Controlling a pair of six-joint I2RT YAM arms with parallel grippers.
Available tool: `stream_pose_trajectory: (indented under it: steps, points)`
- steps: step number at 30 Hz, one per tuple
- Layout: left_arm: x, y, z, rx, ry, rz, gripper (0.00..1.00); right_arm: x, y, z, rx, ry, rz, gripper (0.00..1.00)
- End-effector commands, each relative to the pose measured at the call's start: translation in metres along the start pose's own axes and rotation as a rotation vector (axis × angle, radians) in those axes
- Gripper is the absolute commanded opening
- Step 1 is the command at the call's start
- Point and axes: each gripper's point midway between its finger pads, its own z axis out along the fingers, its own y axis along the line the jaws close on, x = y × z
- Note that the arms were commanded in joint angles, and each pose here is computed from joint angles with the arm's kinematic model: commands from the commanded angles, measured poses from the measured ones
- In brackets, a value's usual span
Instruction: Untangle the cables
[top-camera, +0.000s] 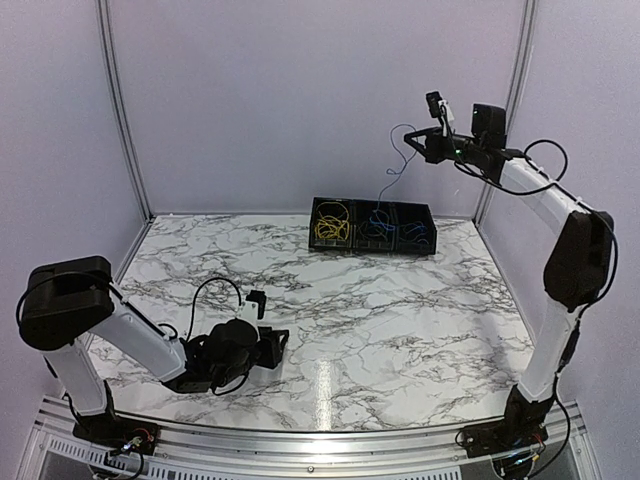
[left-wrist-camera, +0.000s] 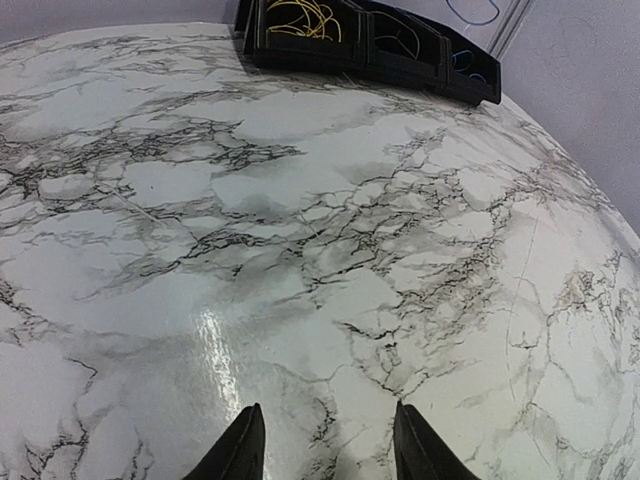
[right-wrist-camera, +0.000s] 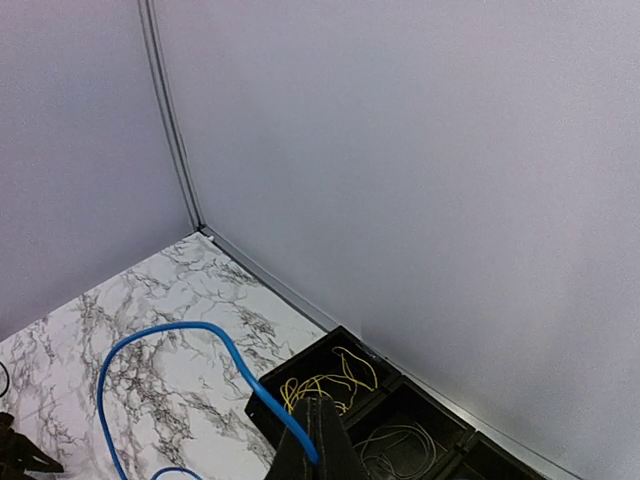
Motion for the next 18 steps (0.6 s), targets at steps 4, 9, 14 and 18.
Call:
stream_pose_trajectory:
  steps: [4, 9, 14, 18]
  points:
    - [-0.001, -0.018, -0.004, 0.070, 0.012, -0.036, 0.46, -0.019, -0.059, -0.007, 0.150, -0.056, -0.042, 0.00]
    - [0.000, -0.020, -0.005, 0.081, 0.019, -0.046, 0.46, 0.002, -0.096, -0.007, 0.215, -0.049, -0.007, 0.00]
    - [0.001, -0.020, -0.007, 0.089, 0.025, -0.055, 0.46, 0.043, -0.141, 0.003, 0.277, -0.011, 0.044, 0.00]
    - [0.004, -0.016, -0.010, 0.083, 0.029, -0.058, 0.46, 0.078, -0.159, 0.014, 0.308, 0.039, 0.063, 0.00]
